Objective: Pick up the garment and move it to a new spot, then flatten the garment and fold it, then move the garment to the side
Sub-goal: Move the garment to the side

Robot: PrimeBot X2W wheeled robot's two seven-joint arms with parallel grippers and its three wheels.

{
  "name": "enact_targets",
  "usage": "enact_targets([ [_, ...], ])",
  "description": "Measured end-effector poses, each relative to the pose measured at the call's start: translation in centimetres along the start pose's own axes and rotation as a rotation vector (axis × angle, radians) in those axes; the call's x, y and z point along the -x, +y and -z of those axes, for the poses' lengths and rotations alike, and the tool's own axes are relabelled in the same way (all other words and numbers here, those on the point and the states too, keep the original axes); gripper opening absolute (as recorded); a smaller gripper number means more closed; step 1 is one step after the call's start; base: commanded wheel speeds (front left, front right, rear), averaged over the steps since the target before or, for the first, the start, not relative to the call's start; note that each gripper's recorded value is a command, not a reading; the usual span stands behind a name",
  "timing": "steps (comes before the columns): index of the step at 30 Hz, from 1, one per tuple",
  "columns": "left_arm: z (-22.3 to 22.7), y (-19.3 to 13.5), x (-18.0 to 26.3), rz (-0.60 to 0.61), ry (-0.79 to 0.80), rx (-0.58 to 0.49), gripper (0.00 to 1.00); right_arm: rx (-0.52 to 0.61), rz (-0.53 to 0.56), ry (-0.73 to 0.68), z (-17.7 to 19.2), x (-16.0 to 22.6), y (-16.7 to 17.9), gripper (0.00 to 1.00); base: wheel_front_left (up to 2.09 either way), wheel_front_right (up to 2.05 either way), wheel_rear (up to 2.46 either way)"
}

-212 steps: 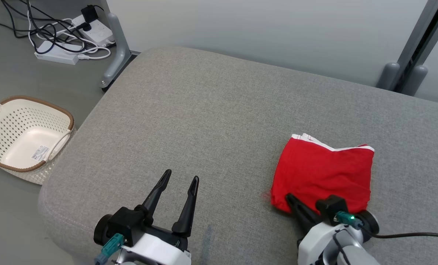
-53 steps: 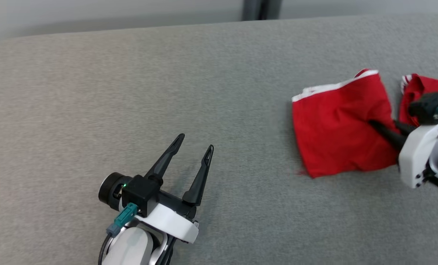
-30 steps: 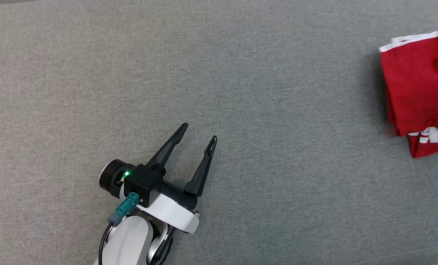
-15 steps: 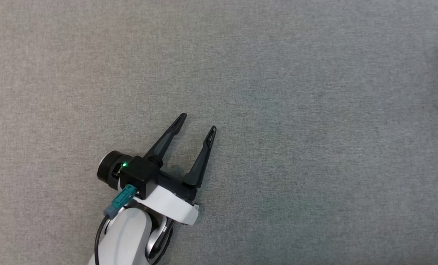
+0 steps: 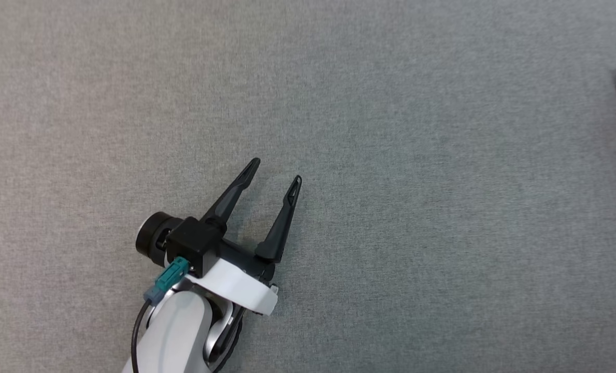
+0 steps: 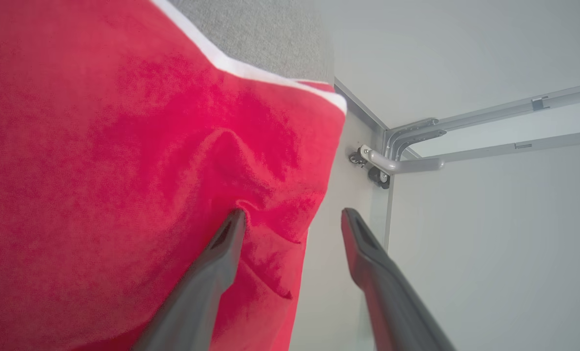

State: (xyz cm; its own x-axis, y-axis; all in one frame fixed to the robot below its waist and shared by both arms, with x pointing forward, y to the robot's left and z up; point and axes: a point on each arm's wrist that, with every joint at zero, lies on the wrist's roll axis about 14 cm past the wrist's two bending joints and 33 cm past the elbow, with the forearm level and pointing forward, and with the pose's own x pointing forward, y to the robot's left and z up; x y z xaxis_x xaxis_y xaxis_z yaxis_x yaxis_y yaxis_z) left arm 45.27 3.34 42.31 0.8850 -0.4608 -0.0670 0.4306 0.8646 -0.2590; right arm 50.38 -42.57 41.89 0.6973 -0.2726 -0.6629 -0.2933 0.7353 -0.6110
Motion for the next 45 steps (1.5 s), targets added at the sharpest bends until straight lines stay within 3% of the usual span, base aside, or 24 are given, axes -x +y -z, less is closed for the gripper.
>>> enact_targets([
  [5, -1.4, -0.9, 0.9, -0.001, -0.027, -0.006, 1.0, -0.008, 0.034, -0.102, -2.9, 1.8, -1.0, 1.0, 0.0, 0.0, 0.0],
  [12, -3.7, -1.4, 2.8, -0.03, -0.077, -0.035, 1.0, -0.029, 0.036, -0.368, -9.6, 5.7, -0.6, 1.0, 0.0, 0.0, 0.0],
  [17, -5.5, -0.6, 4.7, -0.089, -0.119, -0.063, 1.0, -0.129, 0.004, -0.639, -14.9, 9.5, 1.6, 1.0, 0.0, 0.0, 0.0],
  [21, -6.6, 0.1, 6.7, -0.139, -0.146, -0.077, 1.0, -0.207, -0.067, -0.732, -16.2, 11.5, 5.4, 1.0, 0.0, 0.0, 0.0],
  [27, -8.7, 1.5, 9.7, -0.227, -0.21, -0.099, 1.0, -0.373, -0.109, -0.979, -20.7, 17.0, 7.4, 1.0, 0.0, 0.0, 0.0],
  [31, -9.5, 2.4, 11.6, -0.282, -0.239, -0.109, 1.0, -0.417, -0.126, -1.073, -21.1, 19.7, 10.4, 1.0, 0.0, 0.0, 0.0],
  [35, -9.7, 3.0, 13.4, -0.326, -0.255, -0.109, 1.0, -0.531, -0.141, -1.153, -21.2, 22.8, 13.8, 1.0, 0.0, 0.0, 0.0],
  [45, -9.6, 3.6, 15.2, -0.373, -0.273, -0.062, 1.0, -0.632, -0.125, -1.107, -18.4, 23.8, 17.2, 1.0, 0.0, 0.0, 0.0],
])
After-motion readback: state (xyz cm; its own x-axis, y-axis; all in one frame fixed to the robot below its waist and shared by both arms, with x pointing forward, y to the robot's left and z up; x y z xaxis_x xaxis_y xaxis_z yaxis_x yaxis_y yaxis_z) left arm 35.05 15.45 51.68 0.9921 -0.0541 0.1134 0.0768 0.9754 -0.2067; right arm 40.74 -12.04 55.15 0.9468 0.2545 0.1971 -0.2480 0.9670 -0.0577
